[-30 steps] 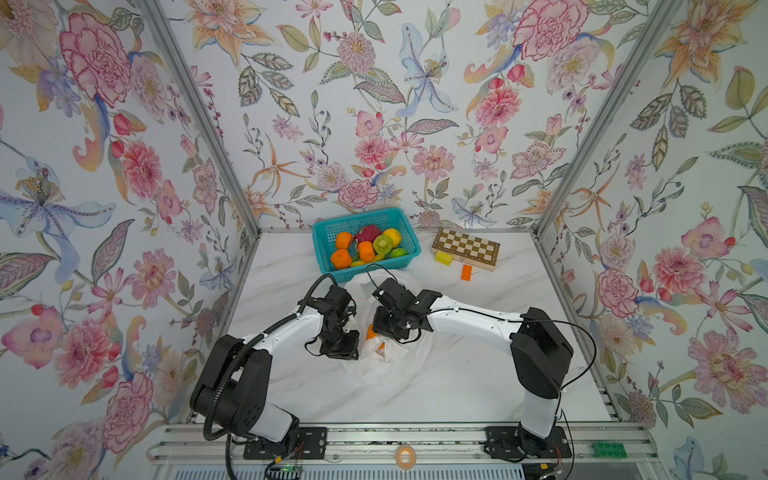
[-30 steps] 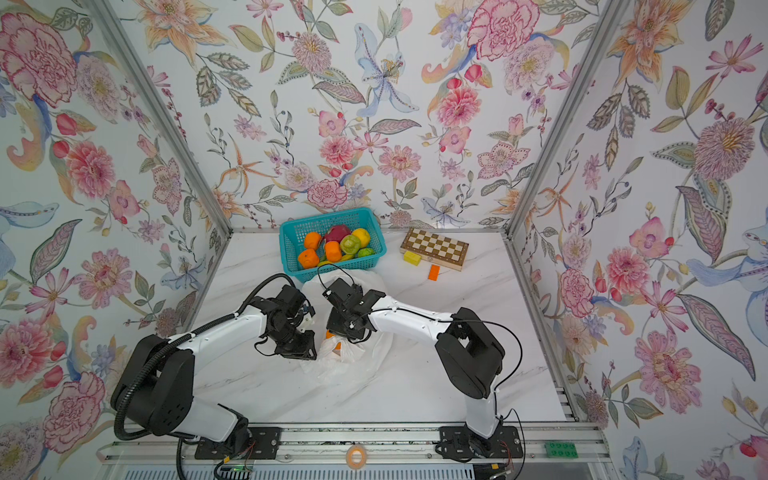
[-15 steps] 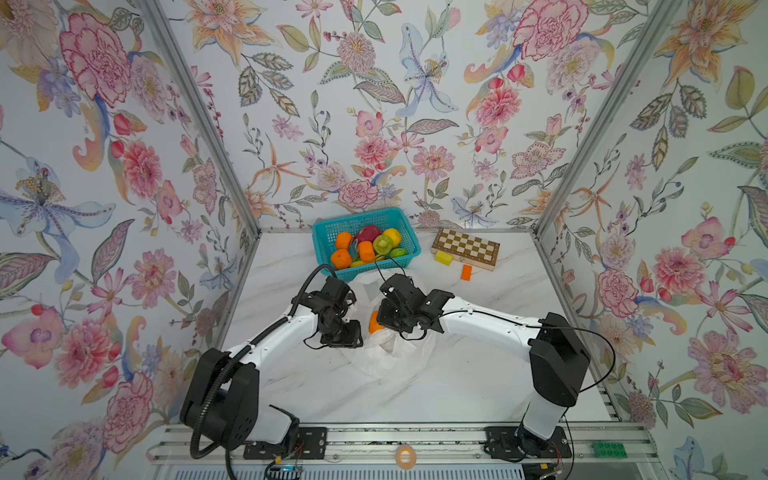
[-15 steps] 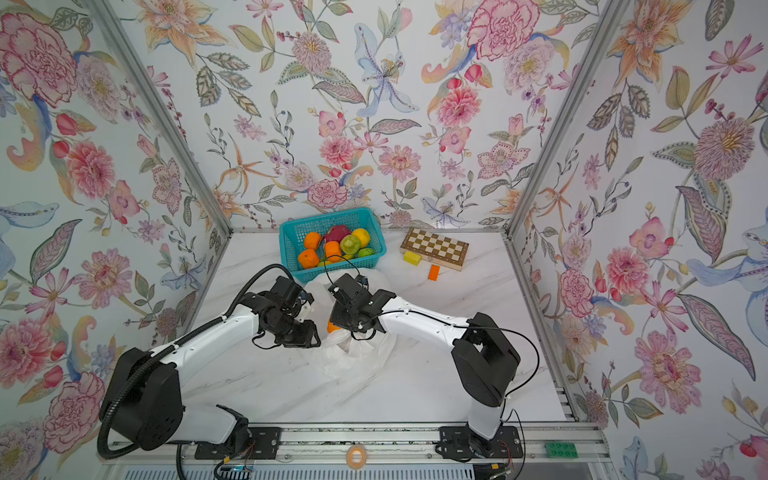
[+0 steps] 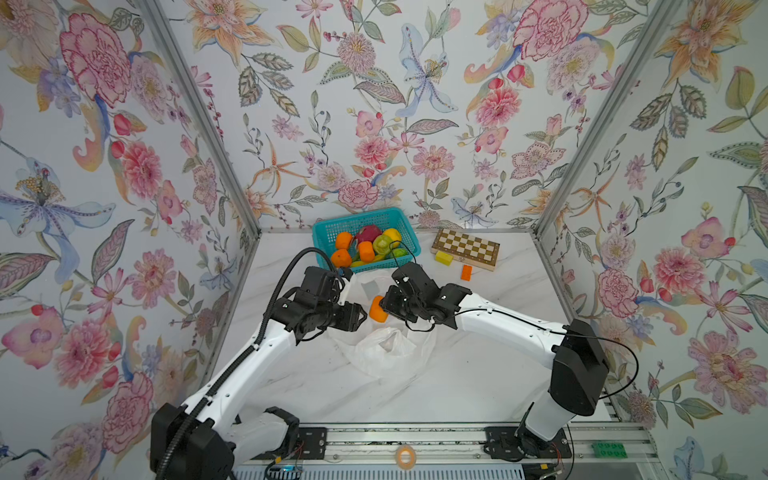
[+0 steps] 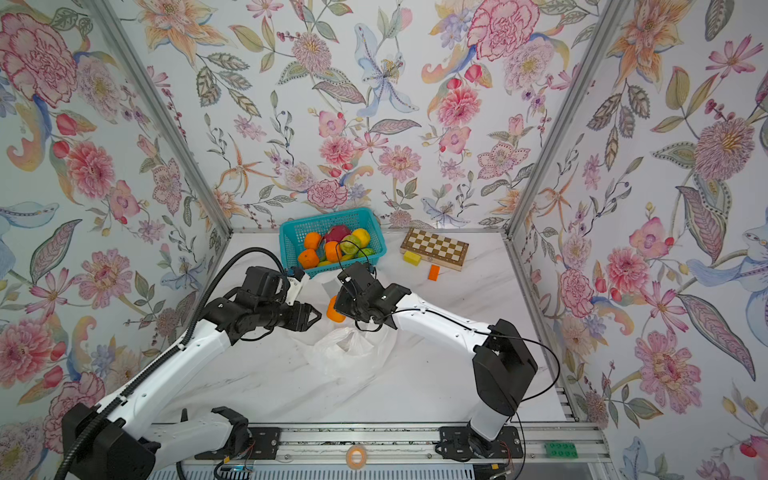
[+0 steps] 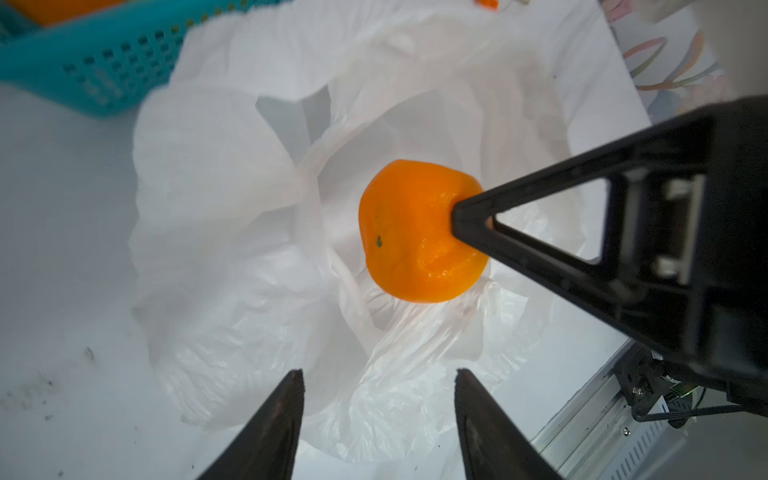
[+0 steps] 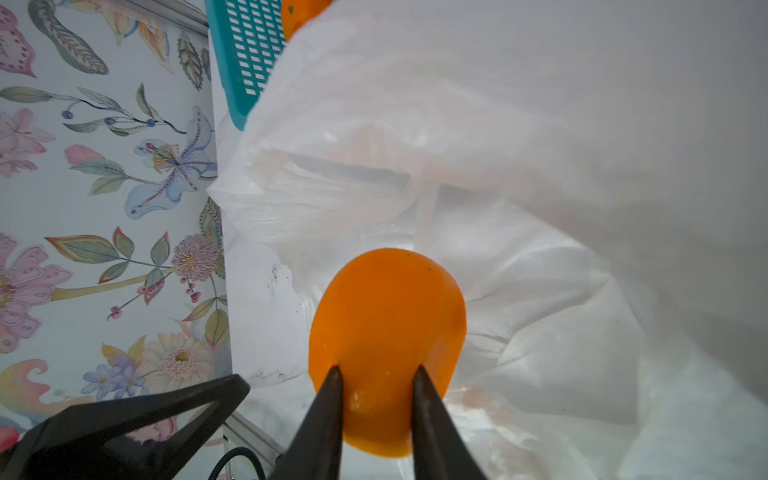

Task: Untie the knot of the plastic bag and take out the fruit
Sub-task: 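Pass the orange from the right gripper to the left gripper above the bag, then carry the orange into the teal basket with the left gripper and release it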

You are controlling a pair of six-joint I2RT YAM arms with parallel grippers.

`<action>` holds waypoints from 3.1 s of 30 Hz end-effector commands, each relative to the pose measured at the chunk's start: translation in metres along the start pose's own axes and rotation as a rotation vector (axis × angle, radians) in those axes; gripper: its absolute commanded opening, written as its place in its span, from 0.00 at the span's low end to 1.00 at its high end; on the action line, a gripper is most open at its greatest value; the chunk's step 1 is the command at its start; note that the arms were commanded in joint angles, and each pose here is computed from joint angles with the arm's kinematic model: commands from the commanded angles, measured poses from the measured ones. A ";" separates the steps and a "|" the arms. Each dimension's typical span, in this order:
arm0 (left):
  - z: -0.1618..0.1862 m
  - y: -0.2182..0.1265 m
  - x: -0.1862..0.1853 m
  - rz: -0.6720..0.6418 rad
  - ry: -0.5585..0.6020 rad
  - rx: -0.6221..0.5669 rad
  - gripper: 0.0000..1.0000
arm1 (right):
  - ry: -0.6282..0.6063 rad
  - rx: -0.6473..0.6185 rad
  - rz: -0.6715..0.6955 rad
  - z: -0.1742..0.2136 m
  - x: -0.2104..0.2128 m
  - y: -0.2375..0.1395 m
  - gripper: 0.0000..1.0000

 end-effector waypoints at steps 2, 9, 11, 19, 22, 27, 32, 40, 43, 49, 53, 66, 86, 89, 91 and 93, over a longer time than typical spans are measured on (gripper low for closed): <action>-0.025 -0.018 -0.019 0.092 0.219 -0.273 0.65 | 0.059 -0.019 -0.080 -0.010 0.008 -0.024 0.27; -0.039 -0.038 -0.036 0.127 0.527 -0.531 0.76 | 0.209 -0.003 -0.193 -0.020 0.020 -0.050 0.28; -0.043 -0.038 -0.039 0.129 0.627 -0.563 0.80 | 0.249 0.013 -0.228 -0.021 0.025 -0.057 0.29; -0.060 -0.029 -0.048 0.135 0.885 -0.615 0.87 | 0.344 0.042 -0.319 -0.022 0.039 -0.076 0.29; -0.061 -0.024 -0.050 0.115 0.969 -0.627 0.87 | 0.377 0.036 -0.340 -0.024 0.040 -0.078 0.29; -0.064 -0.015 -0.047 0.026 1.018 -0.624 0.86 | 0.422 0.044 -0.382 -0.023 0.043 -0.082 0.29; -0.064 -0.001 -0.040 -0.033 1.024 -0.580 0.76 | 0.466 0.060 -0.389 -0.021 0.040 -0.081 0.29; -0.071 0.008 -0.035 -0.054 0.953 -0.585 0.47 | 0.495 0.070 -0.387 -0.020 0.039 -0.077 0.29; -0.073 0.009 -0.034 -0.063 0.939 -0.580 0.42 | 0.501 0.069 -0.391 -0.022 0.040 -0.078 0.30; -0.086 0.003 -0.030 -0.115 0.855 -0.616 0.38 | 0.507 0.021 -0.418 -0.037 0.043 -0.088 0.38; -0.107 -0.002 -0.025 -0.140 0.730 -0.646 0.36 | 0.478 -0.057 -0.443 -0.057 0.044 -0.103 0.50; -0.188 0.003 0.020 -0.122 0.142 -0.656 0.31 | 0.340 -0.207 -0.442 -0.109 0.025 -0.123 0.80; -0.225 0.122 0.115 -0.123 -0.393 -0.489 0.29 | 0.282 -0.206 -0.344 -0.160 -0.012 -0.121 0.98; -0.214 0.132 0.145 -0.219 -0.437 -0.443 0.29 | 0.294 -0.197 -0.336 -0.165 -0.017 -0.118 0.99; -0.206 0.137 0.164 -0.265 -0.471 -0.419 0.29 | 0.299 -0.197 -0.335 -0.168 -0.019 -0.117 0.99; -0.199 0.141 0.180 -0.292 -0.504 -0.406 0.30 | 0.306 -0.194 -0.331 -0.171 -0.021 -0.115 0.99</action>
Point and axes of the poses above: each gripper's point midway between its finger pads, its own y axis out along the fingers, its own x axis along the line the jaws close on, z = x × y, the point moved 6 cm from there along -y, back along the fingers, and after that the axes turned 5 degrees about y, right-handed, at the moved point
